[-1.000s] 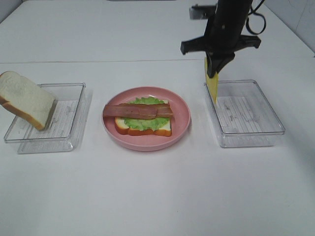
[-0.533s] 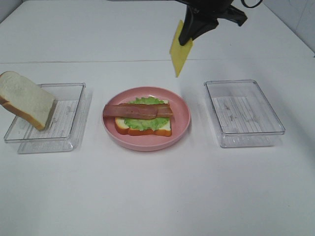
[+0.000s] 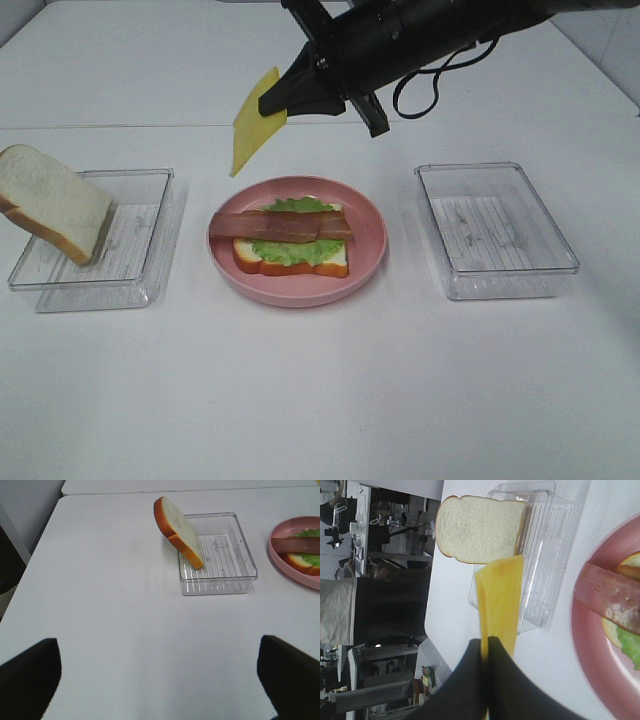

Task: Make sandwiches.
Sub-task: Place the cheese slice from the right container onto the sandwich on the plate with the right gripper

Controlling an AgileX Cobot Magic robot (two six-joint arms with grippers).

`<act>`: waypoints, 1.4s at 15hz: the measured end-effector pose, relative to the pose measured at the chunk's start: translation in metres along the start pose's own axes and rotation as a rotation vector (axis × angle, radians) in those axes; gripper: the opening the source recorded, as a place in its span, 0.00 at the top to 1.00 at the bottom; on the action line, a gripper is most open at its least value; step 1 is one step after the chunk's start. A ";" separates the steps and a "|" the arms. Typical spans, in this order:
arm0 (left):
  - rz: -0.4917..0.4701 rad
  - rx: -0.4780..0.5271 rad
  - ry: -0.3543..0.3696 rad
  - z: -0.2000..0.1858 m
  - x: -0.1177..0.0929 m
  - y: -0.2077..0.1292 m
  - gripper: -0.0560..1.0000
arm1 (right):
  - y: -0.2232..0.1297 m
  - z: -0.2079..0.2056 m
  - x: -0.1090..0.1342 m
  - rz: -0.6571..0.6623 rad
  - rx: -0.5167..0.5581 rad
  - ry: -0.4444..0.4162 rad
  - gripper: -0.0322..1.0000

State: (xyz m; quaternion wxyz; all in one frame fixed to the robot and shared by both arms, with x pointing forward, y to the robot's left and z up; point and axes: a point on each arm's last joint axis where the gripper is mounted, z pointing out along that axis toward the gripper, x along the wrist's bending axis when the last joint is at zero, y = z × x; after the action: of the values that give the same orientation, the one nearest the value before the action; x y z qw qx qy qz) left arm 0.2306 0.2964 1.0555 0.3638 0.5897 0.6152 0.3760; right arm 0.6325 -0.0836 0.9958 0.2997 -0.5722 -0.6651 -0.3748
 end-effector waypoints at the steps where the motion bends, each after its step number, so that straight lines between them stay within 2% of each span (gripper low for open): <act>1: 0.000 0.000 0.000 0.000 0.000 0.000 0.01 | 0.002 0.012 -0.016 0.036 0.005 0.000 0.95; 8: 0.000 0.000 0.000 0.000 0.000 0.000 0.01 | 0.002 0.046 -0.064 0.157 0.044 -0.024 0.95; 14: 0.000 0.000 0.000 0.000 0.000 0.000 0.01 | -0.001 0.061 -0.086 0.202 0.063 -0.045 0.95; 21: 0.000 0.000 0.000 0.000 0.000 0.000 0.01 | -0.002 0.063 -0.102 0.136 0.062 -0.170 0.95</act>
State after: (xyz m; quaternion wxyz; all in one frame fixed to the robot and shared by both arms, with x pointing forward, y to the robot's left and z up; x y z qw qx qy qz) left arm 0.2306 0.2964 1.0555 0.3638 0.5897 0.6152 0.3760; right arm 0.6493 -0.0858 0.8774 0.2845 -0.6364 -0.6587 -0.2830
